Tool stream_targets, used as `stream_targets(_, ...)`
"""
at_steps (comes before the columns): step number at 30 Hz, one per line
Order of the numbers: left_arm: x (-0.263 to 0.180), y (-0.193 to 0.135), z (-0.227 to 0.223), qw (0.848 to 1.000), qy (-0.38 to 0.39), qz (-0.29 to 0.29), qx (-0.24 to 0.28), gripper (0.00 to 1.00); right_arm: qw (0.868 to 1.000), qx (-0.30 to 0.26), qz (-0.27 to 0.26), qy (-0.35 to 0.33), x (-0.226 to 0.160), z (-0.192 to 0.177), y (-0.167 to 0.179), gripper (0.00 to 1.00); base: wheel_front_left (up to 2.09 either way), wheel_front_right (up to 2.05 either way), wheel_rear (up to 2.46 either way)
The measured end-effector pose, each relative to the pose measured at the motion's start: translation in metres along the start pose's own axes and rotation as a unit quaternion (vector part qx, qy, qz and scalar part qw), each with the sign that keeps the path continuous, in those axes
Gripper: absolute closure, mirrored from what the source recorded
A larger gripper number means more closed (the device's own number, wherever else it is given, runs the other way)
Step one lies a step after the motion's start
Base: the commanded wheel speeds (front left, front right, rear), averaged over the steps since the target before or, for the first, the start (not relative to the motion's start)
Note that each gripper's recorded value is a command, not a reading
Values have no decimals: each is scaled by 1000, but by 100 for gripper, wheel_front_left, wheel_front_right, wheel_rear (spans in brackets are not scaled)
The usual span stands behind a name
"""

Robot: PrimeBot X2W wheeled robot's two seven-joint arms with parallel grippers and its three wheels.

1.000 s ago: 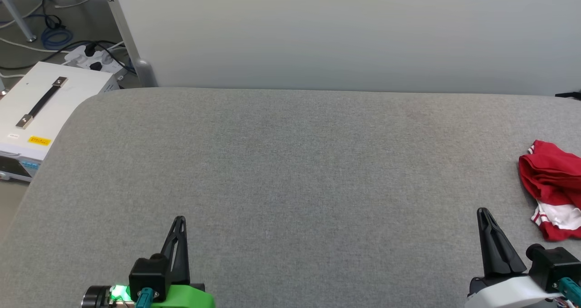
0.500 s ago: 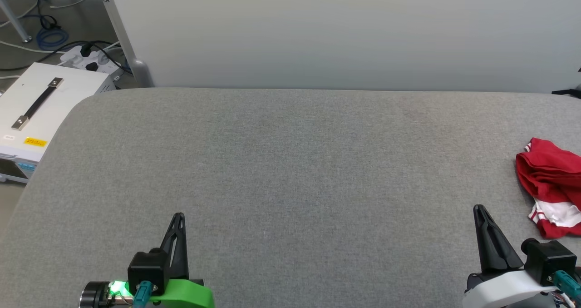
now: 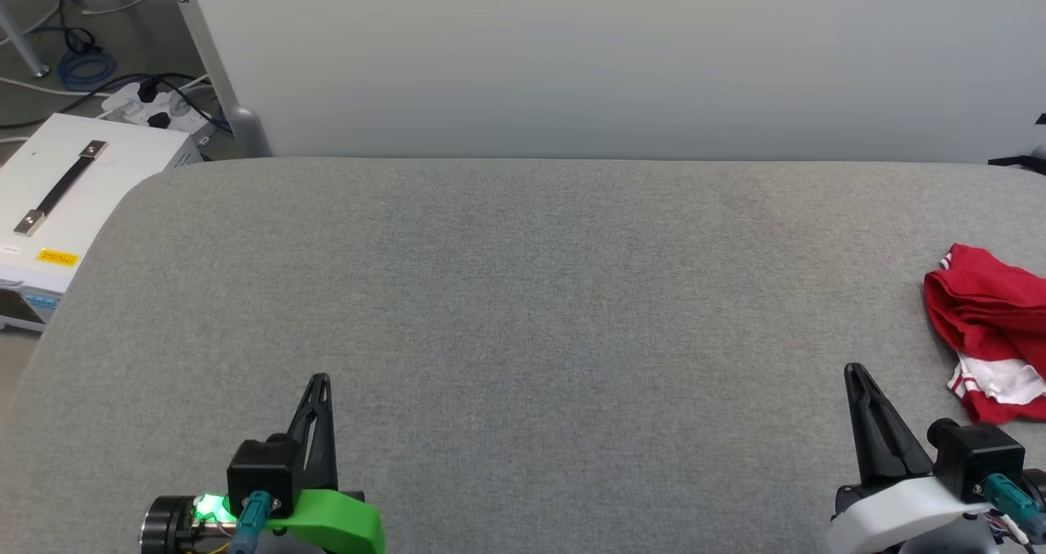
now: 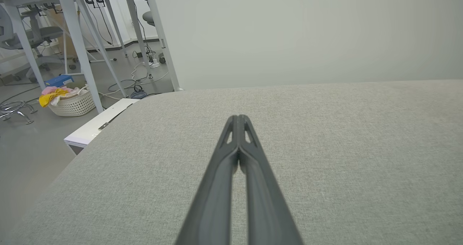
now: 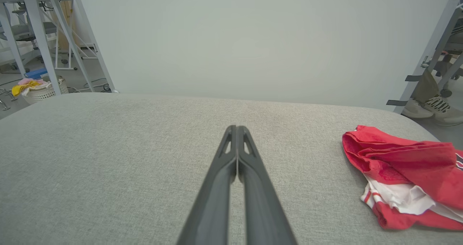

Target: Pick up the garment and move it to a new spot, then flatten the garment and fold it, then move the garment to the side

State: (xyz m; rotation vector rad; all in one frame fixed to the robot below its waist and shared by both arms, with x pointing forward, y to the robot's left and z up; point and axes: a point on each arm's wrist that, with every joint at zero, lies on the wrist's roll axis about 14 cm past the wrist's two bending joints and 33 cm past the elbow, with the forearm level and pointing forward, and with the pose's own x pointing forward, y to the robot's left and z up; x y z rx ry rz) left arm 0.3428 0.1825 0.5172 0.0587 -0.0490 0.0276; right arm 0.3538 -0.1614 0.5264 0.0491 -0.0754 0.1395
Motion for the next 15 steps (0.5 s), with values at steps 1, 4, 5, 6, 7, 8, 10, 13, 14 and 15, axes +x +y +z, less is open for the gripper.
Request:
stream_targets(1,0,0,0,1000,0,-1,0,100,1000,-1,0,2,0,-1,0,100,0,0,0)
stream_targets(4,1,-1,-1,1000,4,-2,0,100,1000,-3,0,2,1,0,0,100,0,0,0)
stream_targets(5,1,-1,-1,1000,4,-3,-1,100,1000,-4,0,4,1,-1,0,100,0,0,0)
stream_targets(6,1,-1,-1,1000,4,-3,-1,100,1000,-4,0,5,1,-1,0,100,0,0,0)
stream_targets(7,2,-1,-1,1000,4,-3,-1,100,1000,-4,0,6,1,-1,0,100,0,0,0)
stream_targets(8,2,-1,-1,1000,6,-2,-2,100,1000,-4,-1,7,1,-1,0,100,0,0,0)
stream_targets(10,4,-1,0,1000,5,-3,0,100,1000,-6,0,8,2,-1,0,100,0,0,0)
stream_targets(13,5,-1,1,1000,6,-3,0,100,1000,-8,0,9,3,-1,0,100,0,0,0)
stream_targets(14,6,-1,1,1000,6,-4,-1,100,1000,-8,0,9,4,0,0,100,0,0,0)
stream_targets(15,6,-1,1,1000,6,-4,-1,100,1000,-9,0,9,4,-1,0,100,0,0,0)
